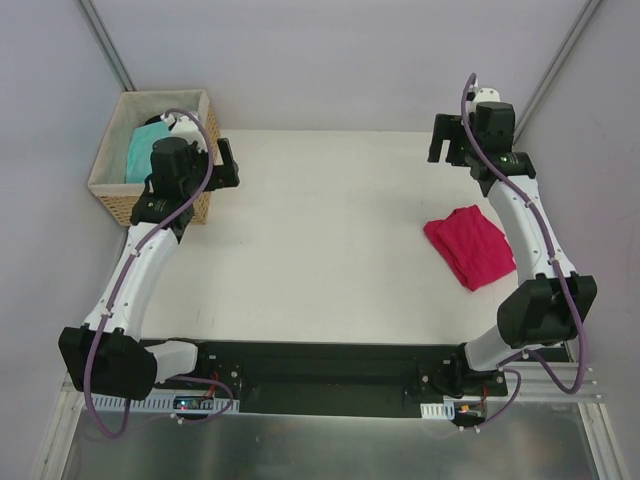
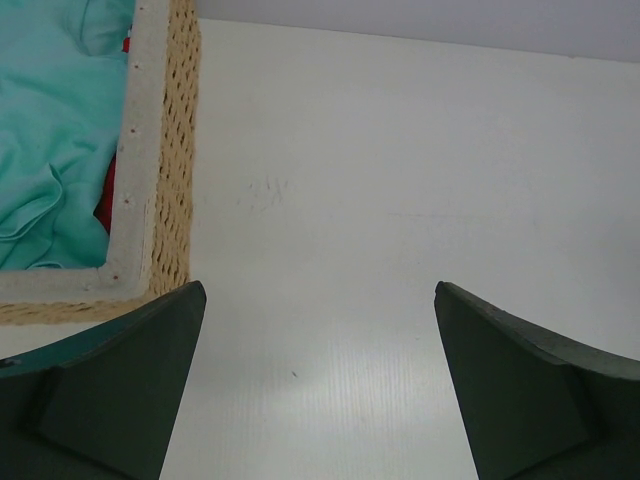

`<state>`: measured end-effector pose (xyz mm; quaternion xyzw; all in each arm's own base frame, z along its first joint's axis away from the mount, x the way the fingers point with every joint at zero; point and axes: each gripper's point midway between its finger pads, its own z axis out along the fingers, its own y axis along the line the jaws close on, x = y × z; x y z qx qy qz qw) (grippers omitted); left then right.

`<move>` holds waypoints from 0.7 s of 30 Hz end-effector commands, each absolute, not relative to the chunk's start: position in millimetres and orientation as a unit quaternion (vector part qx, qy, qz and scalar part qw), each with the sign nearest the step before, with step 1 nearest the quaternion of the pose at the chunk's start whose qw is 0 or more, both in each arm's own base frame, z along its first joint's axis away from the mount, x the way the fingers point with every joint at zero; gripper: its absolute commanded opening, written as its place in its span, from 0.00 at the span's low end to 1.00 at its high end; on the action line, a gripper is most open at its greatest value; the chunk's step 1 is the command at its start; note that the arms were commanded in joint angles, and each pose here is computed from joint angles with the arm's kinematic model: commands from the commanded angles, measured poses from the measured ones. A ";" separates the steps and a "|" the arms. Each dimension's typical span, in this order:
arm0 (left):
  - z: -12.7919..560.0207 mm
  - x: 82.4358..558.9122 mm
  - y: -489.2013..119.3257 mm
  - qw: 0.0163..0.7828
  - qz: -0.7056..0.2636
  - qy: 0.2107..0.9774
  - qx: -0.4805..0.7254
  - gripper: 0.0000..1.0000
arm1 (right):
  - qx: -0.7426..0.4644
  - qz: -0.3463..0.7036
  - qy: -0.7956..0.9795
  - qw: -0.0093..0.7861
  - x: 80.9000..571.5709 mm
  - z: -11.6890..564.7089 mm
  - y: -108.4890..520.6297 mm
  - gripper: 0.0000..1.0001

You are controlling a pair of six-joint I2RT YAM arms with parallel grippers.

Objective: Fold and stack the t-shirts

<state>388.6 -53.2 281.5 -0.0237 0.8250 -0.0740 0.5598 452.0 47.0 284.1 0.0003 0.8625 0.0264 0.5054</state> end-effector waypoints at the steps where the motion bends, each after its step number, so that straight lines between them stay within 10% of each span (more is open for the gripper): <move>1: 301.4 394.9 -57.7 0.586 -0.121 0.801 -0.021 0.99 | 0.017 0.048 0.842 0.537 450.2 308.7 41.0 0.97; 21: 268.9 402.6 -52.1 0.562 -0.136 0.816 -0.008 0.99 | 0.062 0.027 0.849 0.524 416.1 281.3 3.6 0.97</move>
